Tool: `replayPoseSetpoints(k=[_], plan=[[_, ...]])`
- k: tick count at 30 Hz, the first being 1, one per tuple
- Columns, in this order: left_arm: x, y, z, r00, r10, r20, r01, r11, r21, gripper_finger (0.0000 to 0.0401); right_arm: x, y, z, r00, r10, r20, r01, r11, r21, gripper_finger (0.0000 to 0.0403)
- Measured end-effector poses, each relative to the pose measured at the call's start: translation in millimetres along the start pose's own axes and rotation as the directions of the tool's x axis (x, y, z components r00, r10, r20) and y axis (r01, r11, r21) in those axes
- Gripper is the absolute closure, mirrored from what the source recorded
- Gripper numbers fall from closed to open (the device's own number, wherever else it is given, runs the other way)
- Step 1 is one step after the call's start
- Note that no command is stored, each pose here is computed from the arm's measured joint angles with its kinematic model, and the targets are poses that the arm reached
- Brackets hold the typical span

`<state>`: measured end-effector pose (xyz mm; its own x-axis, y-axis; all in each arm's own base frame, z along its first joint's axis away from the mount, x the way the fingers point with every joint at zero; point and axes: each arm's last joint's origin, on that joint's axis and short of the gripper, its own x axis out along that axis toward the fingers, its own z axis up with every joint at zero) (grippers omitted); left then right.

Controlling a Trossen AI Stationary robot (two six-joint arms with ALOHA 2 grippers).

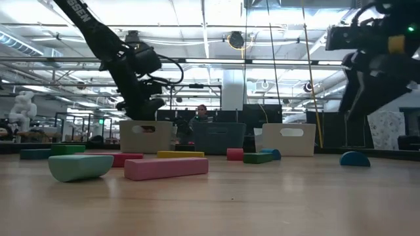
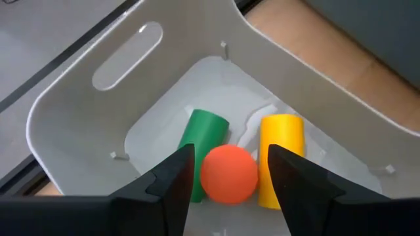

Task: Sort blocks by size
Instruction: Put the blue cylinder block into the gray bin

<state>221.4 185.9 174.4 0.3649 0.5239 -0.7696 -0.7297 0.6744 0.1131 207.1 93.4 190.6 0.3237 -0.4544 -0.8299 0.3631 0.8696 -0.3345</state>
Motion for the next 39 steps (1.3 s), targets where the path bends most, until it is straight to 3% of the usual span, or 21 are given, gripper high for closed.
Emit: replayPoseSetpoints(k=[6, 14, 21, 26, 32, 39], plan=[[-3, -6, 5, 1.000, -0.014, 0.027, 0.014, 1.000, 0.009, 0.0204, 1, -9, 7, 0.997, -0.078, 0.014, 0.079, 0.996, -0.042, 0.0128], [-25, -20, 12, 0.994, -0.050, 0.095, 0.046, 0.998, 0.049, 0.0203, 5, -21, 7, 0.990, -0.125, -0.057, 0.124, 0.992, -0.028, 0.0129], [-59, -24, 20, 0.974, -0.087, 0.210, 0.077, 0.995, 0.059, 0.0203, -13, -29, -2, 0.989, 0.003, -0.146, 0.012, 0.995, 0.098, 0.0129], [-79, -38, 21, 0.953, -0.145, 0.267, 0.124, 0.988, 0.095, 0.0203, -31, -34, -13, 0.972, 0.129, -0.196, -0.075, 0.962, 0.263, 0.0129], [-91, -64, 20, 0.918, -0.237, 0.317, 0.193, 0.967, 0.166, 0.0202, -44, -33, -32, 0.904, 0.194, -0.380, -0.035, 0.921, 0.387, 0.0129], [-103, -89, 19, 0.867, -0.331, 0.372, 0.259, 0.938, 0.230, 0.0202, -55, -20, -49, 0.858, 0.228, -0.461, -0.007, 0.901, 0.434, 0.0129]])
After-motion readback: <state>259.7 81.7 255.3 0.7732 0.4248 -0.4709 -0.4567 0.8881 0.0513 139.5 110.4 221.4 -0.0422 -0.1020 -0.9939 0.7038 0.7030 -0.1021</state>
